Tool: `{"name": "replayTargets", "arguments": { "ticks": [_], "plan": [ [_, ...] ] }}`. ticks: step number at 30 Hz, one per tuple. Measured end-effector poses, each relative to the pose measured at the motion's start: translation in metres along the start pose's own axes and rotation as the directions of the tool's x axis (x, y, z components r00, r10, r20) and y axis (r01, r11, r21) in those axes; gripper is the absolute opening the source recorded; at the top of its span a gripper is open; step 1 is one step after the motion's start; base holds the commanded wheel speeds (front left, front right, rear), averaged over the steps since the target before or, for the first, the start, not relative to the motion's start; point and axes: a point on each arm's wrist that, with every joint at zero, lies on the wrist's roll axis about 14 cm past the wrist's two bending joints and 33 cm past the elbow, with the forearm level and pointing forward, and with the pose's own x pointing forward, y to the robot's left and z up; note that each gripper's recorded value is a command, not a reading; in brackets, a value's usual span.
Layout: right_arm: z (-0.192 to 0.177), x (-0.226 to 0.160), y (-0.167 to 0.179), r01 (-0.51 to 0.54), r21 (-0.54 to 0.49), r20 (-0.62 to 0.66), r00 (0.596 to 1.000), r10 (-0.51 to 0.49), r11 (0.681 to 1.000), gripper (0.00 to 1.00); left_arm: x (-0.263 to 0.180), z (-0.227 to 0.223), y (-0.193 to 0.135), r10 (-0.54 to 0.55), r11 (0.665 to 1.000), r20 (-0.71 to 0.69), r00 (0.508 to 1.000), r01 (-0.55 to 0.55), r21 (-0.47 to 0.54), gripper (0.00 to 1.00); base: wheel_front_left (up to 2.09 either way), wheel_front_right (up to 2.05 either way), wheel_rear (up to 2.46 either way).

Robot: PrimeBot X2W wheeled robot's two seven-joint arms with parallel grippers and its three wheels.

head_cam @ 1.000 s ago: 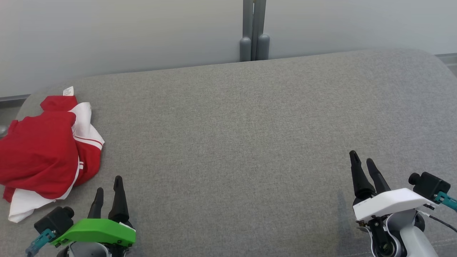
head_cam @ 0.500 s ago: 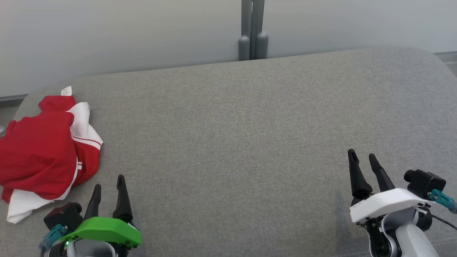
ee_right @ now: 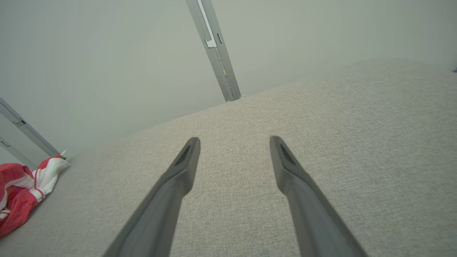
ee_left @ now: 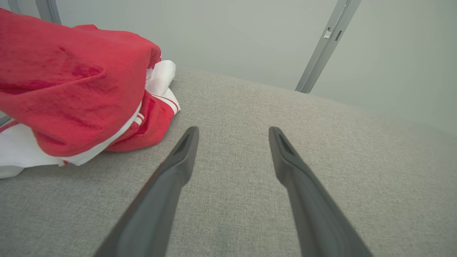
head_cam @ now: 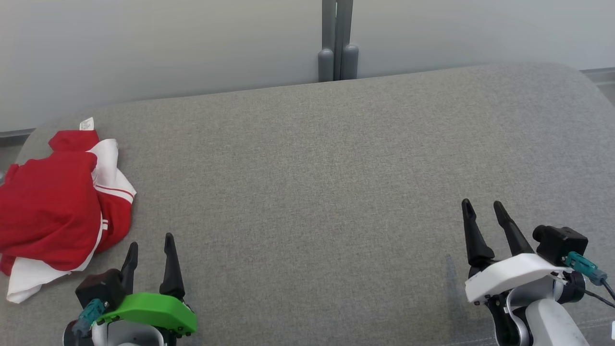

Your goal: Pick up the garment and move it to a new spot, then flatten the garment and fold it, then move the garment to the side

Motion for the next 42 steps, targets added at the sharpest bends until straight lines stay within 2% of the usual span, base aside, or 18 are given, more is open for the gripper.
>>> {"name": "replayTargets", "arguments": {
  "ticks": [15, 28, 42],
  "plan": [
    [0.0006, -0.0014, 0.0000, -0.018, -0.149, 0.005, 1.000, 0.019, 0.989, 1.00, -0.0004, -0.0017, 0.0041, 0.014, 0.993, 0.014, 1.000, -0.016, 0.120, 1.00, 0.00, 0.00, 0.00],
    [0.0018, -0.0020, -0.0035, -0.016, -0.239, 0.014, 1.000, 0.020, 0.971, 1.00, 0.0000, -0.0023, 0.0010, -0.005, 0.976, 0.027, 1.000, -0.001, 0.219, 1.00, 0.00, 0.00, 0.00],
    [0.0041, -0.0025, -0.0071, -0.015, -0.340, 0.023, 0.999, 0.025, 0.940, 1.00, 0.0000, -0.0057, 0.0008, -0.015, 0.953, 0.031, 0.999, 0.005, 0.302, 1.00, 0.00, 0.00, 0.00]
  ]
}}
